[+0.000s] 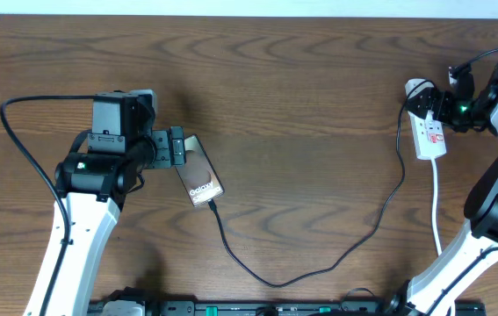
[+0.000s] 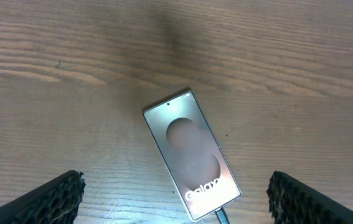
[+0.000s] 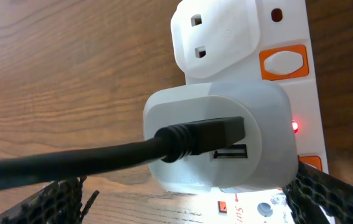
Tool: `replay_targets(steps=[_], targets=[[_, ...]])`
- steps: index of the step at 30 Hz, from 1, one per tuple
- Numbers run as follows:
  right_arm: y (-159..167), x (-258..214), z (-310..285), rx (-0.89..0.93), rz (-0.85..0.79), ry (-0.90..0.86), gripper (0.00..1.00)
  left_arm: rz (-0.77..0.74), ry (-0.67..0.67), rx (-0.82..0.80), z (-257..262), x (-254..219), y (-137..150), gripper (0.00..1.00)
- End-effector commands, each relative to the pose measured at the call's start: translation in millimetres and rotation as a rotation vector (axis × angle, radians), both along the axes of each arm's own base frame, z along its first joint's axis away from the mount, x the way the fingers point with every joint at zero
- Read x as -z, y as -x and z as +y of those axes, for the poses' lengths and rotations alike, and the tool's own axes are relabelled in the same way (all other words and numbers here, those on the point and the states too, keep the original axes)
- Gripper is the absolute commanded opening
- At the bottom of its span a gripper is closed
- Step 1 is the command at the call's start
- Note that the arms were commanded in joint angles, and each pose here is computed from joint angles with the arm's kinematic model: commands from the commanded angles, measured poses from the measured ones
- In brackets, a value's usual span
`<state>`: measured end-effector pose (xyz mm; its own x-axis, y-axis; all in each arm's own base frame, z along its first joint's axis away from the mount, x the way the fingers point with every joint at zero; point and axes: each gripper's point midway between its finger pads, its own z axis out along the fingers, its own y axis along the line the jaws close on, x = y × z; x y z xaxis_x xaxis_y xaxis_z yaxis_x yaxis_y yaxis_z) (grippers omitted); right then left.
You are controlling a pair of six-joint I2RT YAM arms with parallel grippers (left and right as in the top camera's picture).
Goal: Plug charger to phone and switch on socket
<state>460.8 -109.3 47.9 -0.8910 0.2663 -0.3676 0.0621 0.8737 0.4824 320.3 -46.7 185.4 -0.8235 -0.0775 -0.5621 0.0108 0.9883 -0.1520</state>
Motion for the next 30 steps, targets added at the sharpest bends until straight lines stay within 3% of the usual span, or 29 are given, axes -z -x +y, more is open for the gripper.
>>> replay_targets(steps=[1, 8, 13, 18, 30], targets=[[11.8, 26.0, 26.3, -0.019, 0.085, -0.119, 0.99, -0.011, -0.018, 0.004, 1.8, -3.1, -1.7, 0.94], [18.4, 26.4, -6.6, 0.083, 0.175, -0.005, 0.99, -0.011, -0.018, 0.004, 1.8, -3.1, -1.7, 0.94], [25.4, 0.0, -52.8, 0.179, 0.235, 0.144, 0.99, -0.011, -0.018, 0.004, 1.8, -3.1, -1.7, 0.95], [31.1, -84.4, -92.4, 0.261, 0.205, 0.286, 0.99, -0.011, -0.018, 0.004, 1.8, -3.1, -1.7, 0.95], [51.0, -228.8, -61.7, 0.325, -0.060, 0.334, 0.99, -0.011, -0.018, 0.004, 1.8, -3.1, -1.7, 0.94]])
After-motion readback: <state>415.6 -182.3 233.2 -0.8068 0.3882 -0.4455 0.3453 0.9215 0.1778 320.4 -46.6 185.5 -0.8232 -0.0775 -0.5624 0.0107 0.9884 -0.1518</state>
